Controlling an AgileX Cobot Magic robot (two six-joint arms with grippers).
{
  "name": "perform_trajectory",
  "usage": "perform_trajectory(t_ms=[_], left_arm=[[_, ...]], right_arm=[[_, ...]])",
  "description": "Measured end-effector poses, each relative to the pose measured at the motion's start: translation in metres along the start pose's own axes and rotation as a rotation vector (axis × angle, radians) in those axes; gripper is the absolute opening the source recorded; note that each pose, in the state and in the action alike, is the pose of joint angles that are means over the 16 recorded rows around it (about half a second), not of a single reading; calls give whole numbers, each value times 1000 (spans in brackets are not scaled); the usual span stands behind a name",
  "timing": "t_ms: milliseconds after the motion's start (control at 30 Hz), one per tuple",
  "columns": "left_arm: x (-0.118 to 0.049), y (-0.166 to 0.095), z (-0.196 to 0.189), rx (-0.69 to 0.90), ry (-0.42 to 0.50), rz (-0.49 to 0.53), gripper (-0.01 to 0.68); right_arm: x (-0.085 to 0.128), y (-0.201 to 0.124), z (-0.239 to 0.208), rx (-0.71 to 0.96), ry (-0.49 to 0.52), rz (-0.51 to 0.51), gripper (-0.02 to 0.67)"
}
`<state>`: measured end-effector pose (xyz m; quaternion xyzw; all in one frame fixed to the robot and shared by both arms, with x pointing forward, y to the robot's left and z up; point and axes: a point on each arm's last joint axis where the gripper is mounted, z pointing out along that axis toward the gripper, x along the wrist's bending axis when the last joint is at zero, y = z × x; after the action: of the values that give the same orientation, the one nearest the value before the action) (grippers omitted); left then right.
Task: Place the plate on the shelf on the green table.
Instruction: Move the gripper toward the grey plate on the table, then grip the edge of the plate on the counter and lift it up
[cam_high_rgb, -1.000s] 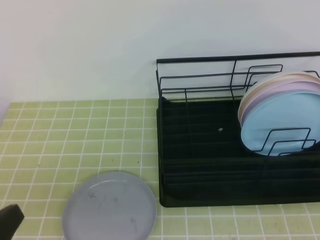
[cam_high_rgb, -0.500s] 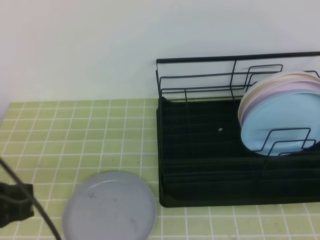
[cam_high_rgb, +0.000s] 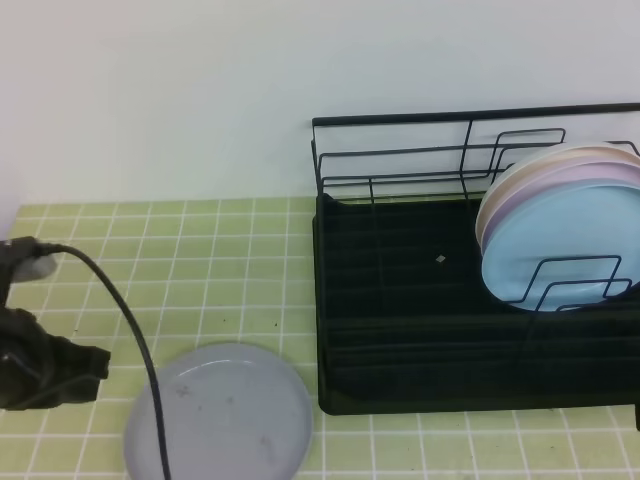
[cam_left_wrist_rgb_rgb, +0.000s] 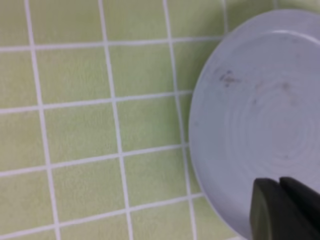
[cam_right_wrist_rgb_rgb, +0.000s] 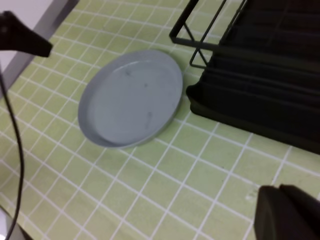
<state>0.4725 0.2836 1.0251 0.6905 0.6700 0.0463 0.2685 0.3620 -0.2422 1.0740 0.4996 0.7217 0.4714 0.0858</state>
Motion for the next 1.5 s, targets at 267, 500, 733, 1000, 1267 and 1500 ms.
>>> perform_trajectory(t_ms=[267,500,733,1000,1267,1500], left_arm=[[14,12,40,110,3,-61,108],[21,16,62,133,-10,-78,170],[25,17,80,143,-30,-70,179],[30,16,96,159,-44,-73,179],[33,15,109,174,-59,-90,179],[35,14,119,186,-72,-102,156]], right_arm=[[2,-2,0,31,27,4,-2],[3,-4,0,48,33,-1,-2],[2,-5,0,63,23,-16,-2],[0,-7,0,81,10,-33,-2],[0,-8,0,96,6,-43,-2],[-1,-10,0,109,1,-52,-2]])
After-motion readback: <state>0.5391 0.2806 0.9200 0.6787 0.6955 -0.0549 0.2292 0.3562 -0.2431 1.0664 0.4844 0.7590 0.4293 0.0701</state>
